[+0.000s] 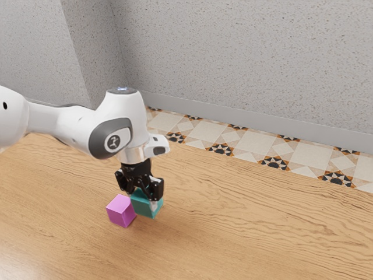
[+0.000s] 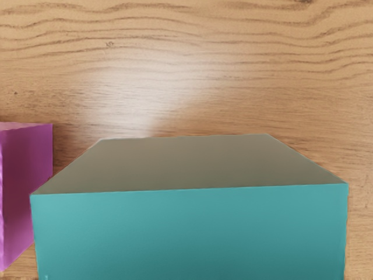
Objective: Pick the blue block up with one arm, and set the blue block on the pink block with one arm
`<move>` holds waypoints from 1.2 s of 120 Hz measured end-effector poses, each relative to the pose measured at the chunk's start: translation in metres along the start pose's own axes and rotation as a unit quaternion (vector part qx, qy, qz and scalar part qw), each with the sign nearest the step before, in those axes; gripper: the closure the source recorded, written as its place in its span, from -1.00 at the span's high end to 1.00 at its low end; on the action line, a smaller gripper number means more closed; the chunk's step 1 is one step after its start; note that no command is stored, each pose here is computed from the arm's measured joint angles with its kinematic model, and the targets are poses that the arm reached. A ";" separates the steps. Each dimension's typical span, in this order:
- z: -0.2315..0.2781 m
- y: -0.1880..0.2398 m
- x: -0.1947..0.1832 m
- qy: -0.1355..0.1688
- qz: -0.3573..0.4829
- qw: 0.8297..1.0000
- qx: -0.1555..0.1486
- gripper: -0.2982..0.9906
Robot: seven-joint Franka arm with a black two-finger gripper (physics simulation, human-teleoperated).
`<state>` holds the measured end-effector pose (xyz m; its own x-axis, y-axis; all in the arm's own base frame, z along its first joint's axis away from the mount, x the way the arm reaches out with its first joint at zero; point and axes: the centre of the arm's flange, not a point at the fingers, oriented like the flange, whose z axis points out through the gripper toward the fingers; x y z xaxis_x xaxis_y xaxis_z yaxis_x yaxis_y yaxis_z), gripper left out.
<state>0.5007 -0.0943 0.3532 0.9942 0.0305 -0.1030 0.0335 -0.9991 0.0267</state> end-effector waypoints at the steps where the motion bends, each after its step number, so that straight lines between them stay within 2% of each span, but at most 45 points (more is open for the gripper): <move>1: 0.000 -0.002 0.000 0.000 0.000 1.000 0.000 0.03; 22: -0.013 -0.039 0.001 0.001 -0.003 1.000 -0.008 0.03; 55: -0.015 -0.120 -0.003 -0.007 -0.033 0.999 -0.020 0.04; 63: -0.012 -0.114 -0.005 -0.010 -0.019 1.000 -0.019 0.04; 87: -0.006 -0.060 -0.007 -0.013 0.056 0.998 -0.012 0.03; 121: -0.005 -0.099 -0.005 -0.010 0.037 0.999 -0.016 0.04; 144: -0.003 -0.091 -0.008 -0.012 0.054 0.998 -0.015 0.04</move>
<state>0.4903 -0.0032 0.3544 0.9895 -0.0787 -0.1210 -0.0708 -0.9951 0.0689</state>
